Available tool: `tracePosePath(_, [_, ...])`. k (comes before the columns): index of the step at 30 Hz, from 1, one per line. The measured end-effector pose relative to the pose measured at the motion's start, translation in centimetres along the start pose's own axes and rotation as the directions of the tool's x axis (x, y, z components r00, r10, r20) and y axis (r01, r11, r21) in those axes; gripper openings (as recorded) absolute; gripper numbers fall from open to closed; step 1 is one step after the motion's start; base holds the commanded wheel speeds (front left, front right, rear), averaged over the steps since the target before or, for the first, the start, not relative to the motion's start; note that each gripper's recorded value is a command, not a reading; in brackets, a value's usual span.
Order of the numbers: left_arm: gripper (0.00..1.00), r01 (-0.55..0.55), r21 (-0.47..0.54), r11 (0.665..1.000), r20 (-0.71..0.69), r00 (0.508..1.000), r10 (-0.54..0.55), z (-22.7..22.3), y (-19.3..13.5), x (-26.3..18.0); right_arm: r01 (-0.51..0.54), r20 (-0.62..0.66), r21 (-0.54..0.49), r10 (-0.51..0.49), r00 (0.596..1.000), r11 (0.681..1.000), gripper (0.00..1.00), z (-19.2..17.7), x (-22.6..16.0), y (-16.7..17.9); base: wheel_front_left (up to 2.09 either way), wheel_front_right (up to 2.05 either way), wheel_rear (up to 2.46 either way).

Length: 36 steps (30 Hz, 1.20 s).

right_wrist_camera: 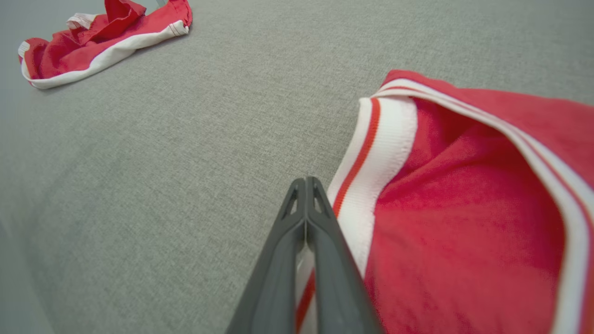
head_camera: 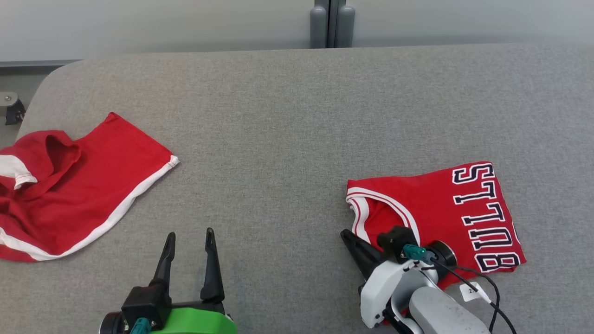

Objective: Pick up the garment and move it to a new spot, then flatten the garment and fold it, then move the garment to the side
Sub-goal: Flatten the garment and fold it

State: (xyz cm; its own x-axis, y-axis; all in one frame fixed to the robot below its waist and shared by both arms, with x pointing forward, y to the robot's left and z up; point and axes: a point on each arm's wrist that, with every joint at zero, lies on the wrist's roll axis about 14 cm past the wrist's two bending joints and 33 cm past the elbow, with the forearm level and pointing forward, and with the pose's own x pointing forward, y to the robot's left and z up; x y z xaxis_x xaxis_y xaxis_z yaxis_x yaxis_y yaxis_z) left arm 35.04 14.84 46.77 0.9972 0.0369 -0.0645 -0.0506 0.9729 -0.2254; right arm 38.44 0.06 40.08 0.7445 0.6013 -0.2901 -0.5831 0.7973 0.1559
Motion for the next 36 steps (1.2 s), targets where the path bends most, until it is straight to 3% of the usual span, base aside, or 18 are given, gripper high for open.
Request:
tracePosePath(7, [1.00,-0.020,-0.001,1.000,0.043,0.999,0.020,1.3,0.7,-0.3,-0.022,0.096,-0.012,0.023,0.995,1.000,0.00,3.1,0.1,1.0,0.00,0.00,0.00])
tracePosePath(13, [1.00,-0.019,0.006,1.000,0.069,0.997,0.018,2.1,0.7,-0.9,0.109,0.237,-0.024,-0.101,0.966,0.994,0.00,7.2,-2.8,-3.7,0.00,0.00,0.00])
tracePosePath(14, [1.00,-0.013,0.012,1.000,0.072,0.997,0.012,2.2,0.6,-1.0,0.142,0.261,-0.029,-0.130,0.957,0.989,0.15,7.8,-3.7,-4.7,0.00,0.00,0.00])
tracePosePath(16, [1.00,0.003,0.023,1.000,0.079,0.997,-0.005,2.3,0.3,-1.3,0.214,0.319,-0.020,-0.196,0.927,0.977,0.56,9.1,-5.8,-6.7,0.00,0.00,0.00])
tracePosePath(17, [1.00,0.005,0.028,1.000,0.080,0.997,-0.007,2.3,0.2,-1.5,0.239,0.338,-0.017,-0.219,0.915,0.971,1.00,9.5,-6.7,-7.4,0.00,0.00,0.00])
tracePosePath(24, [1.00,0.018,0.053,0.998,0.095,0.995,-0.024,2.7,0.1,-2.3,0.416,0.388,0.001,-0.384,0.838,0.909,1.00,9.1,-13.6,-11.3,0.00,0.00,0.00])
tracePosePath(36, [1.00,-0.024,0.086,0.996,0.055,0.998,0.019,1.3,2.0,-4.2,0.487,0.334,0.069,-0.480,0.811,0.871,1.00,5.5,-17.4,-11.9,0.00,0.00,0.00])
